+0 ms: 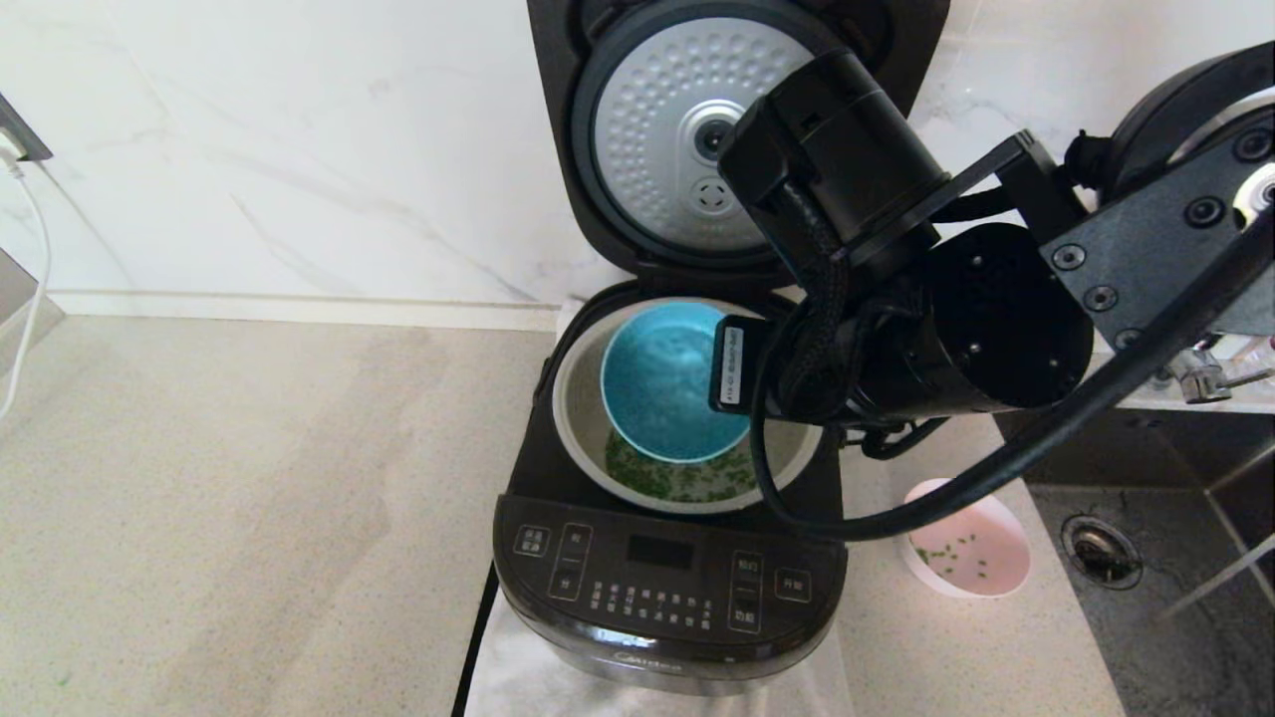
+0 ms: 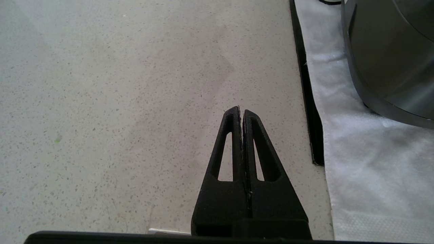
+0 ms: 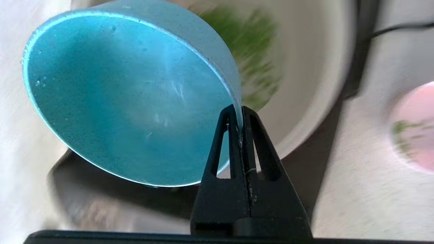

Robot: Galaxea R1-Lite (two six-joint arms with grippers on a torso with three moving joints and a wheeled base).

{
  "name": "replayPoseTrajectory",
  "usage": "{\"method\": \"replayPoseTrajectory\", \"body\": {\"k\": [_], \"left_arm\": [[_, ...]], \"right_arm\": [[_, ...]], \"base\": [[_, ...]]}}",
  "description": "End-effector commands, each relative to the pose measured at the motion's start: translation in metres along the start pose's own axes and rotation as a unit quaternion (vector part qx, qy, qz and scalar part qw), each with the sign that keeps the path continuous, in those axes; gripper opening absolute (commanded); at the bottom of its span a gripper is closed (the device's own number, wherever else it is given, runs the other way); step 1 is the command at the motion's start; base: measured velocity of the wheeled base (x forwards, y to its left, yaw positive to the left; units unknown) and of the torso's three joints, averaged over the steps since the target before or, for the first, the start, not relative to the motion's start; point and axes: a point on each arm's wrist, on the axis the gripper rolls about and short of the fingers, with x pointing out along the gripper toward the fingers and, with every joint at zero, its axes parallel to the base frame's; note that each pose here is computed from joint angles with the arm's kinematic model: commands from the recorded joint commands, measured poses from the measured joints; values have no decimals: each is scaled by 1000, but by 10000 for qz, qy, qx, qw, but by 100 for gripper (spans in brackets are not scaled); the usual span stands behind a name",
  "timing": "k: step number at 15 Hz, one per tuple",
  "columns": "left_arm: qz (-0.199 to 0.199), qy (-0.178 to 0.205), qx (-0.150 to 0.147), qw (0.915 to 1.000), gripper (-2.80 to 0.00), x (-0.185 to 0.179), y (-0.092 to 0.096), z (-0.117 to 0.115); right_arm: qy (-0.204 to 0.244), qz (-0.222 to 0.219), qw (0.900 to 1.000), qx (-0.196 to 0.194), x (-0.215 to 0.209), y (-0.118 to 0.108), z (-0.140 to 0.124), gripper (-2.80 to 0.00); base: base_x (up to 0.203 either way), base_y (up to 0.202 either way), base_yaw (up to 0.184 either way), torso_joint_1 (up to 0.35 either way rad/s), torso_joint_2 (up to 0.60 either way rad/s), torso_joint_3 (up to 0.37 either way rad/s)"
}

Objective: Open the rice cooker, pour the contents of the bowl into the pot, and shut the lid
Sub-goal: Pour the water from the bowl into the rice cooker

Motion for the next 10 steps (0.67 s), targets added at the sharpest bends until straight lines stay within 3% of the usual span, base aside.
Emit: {"method": "replayPoseTrajectory", "body": {"k": [1,10], "left_arm": [[3,43,2,10000,-280,1,0,-3],[3,43,2,10000,-280,1,0,-3]], "right_arm": [[-256,-124,9995,101,-4,-2,4,-280],[-844,-228,9957,300,13,9,7,-280]], "base": [[0,0,0,0,0,0],[0,0,0,0,0,0]]}}
